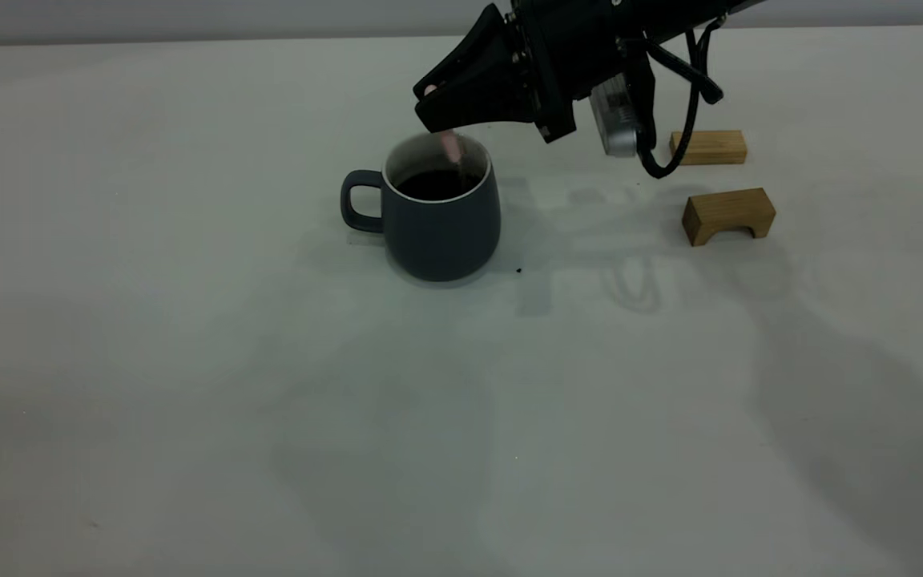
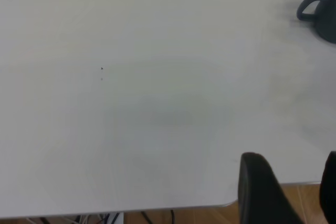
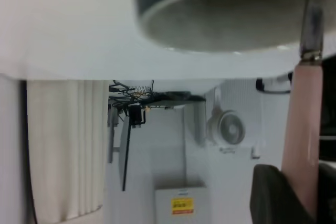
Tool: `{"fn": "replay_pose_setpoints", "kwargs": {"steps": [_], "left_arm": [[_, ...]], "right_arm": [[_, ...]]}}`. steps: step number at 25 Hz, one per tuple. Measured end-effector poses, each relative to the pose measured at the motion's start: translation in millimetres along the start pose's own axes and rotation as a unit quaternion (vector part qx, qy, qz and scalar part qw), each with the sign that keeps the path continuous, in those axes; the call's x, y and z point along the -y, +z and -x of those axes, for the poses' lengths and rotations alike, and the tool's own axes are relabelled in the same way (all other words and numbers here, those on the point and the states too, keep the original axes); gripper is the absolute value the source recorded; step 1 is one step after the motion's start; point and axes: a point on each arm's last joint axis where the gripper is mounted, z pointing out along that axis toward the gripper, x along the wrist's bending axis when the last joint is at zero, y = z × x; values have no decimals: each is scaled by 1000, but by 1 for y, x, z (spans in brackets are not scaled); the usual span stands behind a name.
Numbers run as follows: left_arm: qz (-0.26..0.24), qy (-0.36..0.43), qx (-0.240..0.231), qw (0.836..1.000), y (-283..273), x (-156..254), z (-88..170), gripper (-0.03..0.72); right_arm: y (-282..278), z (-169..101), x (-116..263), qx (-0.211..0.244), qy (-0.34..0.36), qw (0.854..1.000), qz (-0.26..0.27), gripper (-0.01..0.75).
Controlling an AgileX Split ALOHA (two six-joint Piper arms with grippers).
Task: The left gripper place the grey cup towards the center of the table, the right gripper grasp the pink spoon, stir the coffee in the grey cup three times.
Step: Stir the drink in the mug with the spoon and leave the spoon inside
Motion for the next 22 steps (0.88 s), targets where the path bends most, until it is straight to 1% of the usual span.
{"fn": "replay_pose_setpoints", "kwargs": {"steps": [2,3,8,10,12,14,17,19,22], "left_arm": [[0,0,0,1000,0,0,0,355],[0,0,0,1000,0,0,0,355],[0,0,0,1000,0,0,0,355],[0,0,0,1000,0,0,0,355],[0,0,0,1000,0,0,0,355],[0,0,0,1000,0,0,0,355],[0,0,0,1000,0,0,0,355],[0,0,0,1000,0,0,0,355],[0,0,0,1000,0,0,0,355]], "right_arm": [[6,1,5,-4,3,1000,-10,149],[9,1,8,-9,-7,1000,-15,149],[15,-3,9,-49,-106,993,-24,149],[14,-4,2,-51,-129,990,-15,149],[10,-3,-6,-39,-136,990,-4,149],[5,-2,-10,-21,-122,992,-3,149],[-1,1,-13,5,-66,998,-7,149],[0,2,-12,11,-27,1000,-10,149],[8,5,-6,13,-7,1000,-15,149]]}}
